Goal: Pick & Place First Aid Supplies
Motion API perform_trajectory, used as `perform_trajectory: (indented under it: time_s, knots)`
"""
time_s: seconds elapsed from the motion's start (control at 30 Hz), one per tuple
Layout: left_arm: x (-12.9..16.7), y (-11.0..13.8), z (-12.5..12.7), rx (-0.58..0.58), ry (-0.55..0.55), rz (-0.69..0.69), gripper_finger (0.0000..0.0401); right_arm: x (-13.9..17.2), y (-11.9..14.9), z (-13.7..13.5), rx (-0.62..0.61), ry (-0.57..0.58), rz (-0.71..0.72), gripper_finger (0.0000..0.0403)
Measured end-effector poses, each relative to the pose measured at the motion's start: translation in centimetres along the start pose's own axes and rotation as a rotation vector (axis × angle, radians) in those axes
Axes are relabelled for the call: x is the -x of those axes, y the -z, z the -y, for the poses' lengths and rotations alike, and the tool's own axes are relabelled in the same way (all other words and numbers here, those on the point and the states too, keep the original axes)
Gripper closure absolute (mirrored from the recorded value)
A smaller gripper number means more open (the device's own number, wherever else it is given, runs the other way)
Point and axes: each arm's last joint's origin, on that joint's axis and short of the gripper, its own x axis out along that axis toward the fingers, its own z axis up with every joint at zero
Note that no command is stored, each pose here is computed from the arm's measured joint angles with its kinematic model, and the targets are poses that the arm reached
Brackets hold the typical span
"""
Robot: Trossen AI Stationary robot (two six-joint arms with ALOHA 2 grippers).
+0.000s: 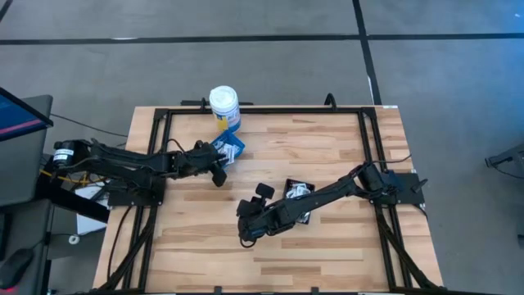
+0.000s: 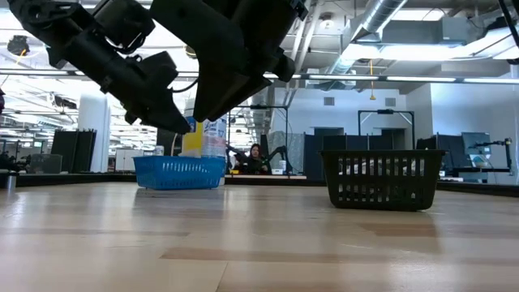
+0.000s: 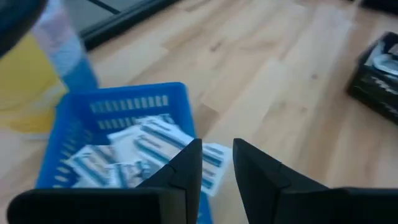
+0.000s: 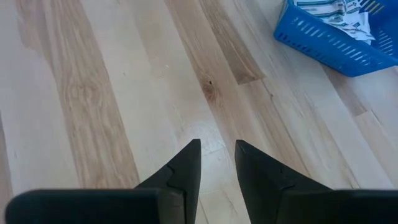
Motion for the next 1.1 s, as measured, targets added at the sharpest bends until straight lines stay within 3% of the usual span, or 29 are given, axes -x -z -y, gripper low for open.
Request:
perform_trajectory:
  time_s: [0.4,0.63,1.1]
  knots:
    - [-2.7,1.7,0.1,-0.030,-0.062,-0.081,0.0309,-0.1,0.0,0.1,-0.001,0.002,0.000,0.0310]
    - [-3.6,2.1,-0.7,-0.032,-0.189,-0.072,0.0309,-0.8,0.6,0.2,0.026,0.009,-0.009,0.0310]
    - [-1.7,0.5,0.0,-0.007,-0.119,0.027,0.0309,-1.3,1.7,0.0,0.069,0.009,-0.027,0.0310]
